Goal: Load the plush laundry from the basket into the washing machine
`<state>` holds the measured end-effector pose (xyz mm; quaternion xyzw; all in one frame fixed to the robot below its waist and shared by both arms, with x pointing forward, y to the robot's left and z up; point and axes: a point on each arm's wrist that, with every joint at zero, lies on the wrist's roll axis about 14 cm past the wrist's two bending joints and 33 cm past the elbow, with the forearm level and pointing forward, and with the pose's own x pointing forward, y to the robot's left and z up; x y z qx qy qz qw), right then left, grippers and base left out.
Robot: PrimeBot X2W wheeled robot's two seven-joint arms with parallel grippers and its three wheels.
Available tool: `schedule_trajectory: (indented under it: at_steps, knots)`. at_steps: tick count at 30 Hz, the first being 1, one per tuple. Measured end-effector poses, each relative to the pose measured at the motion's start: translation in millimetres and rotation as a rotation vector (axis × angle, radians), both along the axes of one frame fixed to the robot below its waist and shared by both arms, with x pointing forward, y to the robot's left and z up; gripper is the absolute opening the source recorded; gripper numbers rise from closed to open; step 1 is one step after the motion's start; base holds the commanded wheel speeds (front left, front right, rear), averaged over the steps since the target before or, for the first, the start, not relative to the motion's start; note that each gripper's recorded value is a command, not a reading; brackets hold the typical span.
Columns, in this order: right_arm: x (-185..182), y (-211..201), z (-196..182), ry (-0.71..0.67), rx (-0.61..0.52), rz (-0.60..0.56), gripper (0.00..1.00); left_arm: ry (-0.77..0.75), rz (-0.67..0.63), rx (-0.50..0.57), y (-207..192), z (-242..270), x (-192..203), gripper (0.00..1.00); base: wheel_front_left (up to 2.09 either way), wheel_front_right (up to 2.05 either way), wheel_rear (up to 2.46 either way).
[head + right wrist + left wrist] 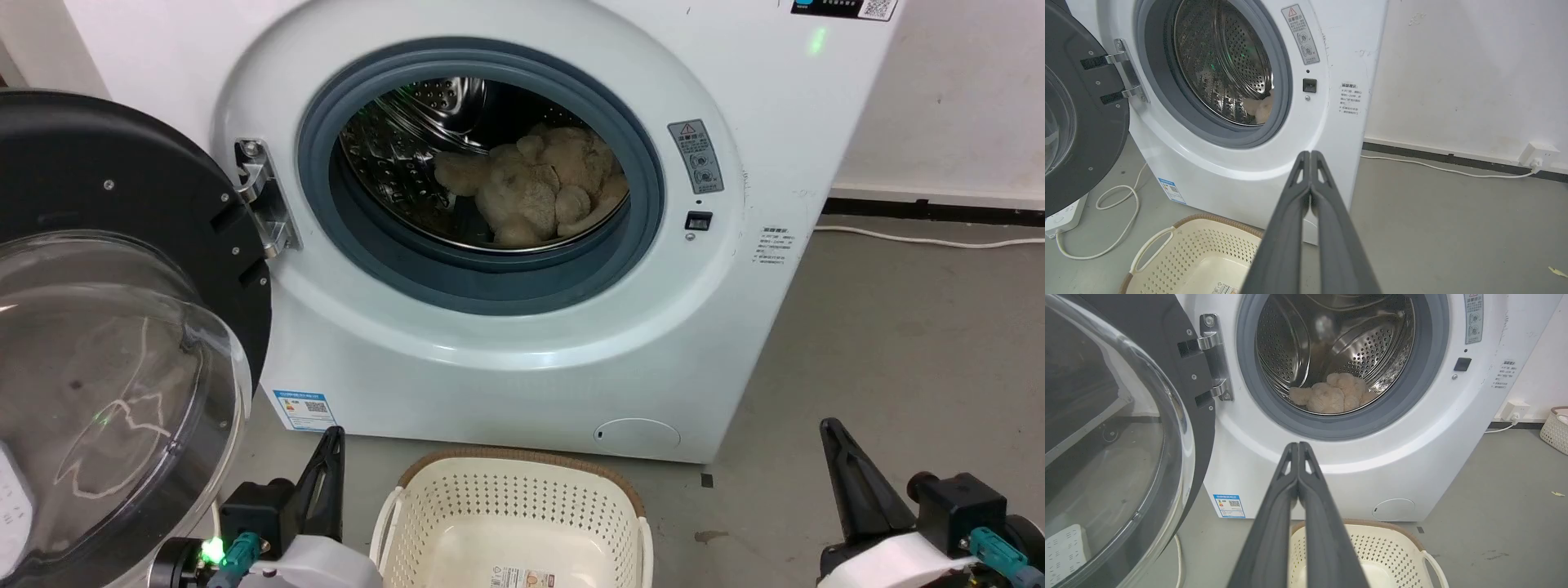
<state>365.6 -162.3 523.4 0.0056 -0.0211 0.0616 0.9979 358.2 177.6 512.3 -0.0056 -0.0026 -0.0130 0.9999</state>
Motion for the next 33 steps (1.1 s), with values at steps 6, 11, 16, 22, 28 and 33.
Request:
schedule_trajectory:
  at_steps: [6, 11, 16, 22, 28, 33]
  knots:
    - [0.1, 0.5, -1.3, 0.013, -0.011, 0.001, 0.0, 0.005, 0.001, 0.008, -0.4, 0.6, 1.3, 0.0, 0.0, 0.0, 0.0]
    - [1.7, 0.8, 0.5, 0.013, -0.015, 0.002, 0.0, 0.004, 0.001, 0.014, -0.9, 2.5, 2.6, 0.0, 0.0, 0.0, 0.0]
    - [2.3, 0.8, 0.6, 0.017, -0.022, 0.002, 0.0, 0.011, 0.002, 0.023, -1.0, 2.4, 3.7, 0.0, 0.0, 0.0, 0.0]
    - [2.0, 0.8, -0.8, 0.029, -0.029, 0.002, 0.0, 0.014, 0.005, 0.029, -0.6, 3.8, 5.2, 0.0, 0.0, 0.0, 0.0]
    - [2.1, 1.0, -1.2, 0.037, -0.034, 0.002, 0.0, 0.02, 0.011, 0.036, 0.1, 4.3, 6.6, 0.0, 0.0, 0.0, 0.0]
    - [1.4, 1.1, -2.9, 0.048, -0.045, 0.002, 0.0, 0.016, 0.016, 0.043, -0.6, 7.5, 8.8, 0.0, 0.0, 0.0, 0.0]
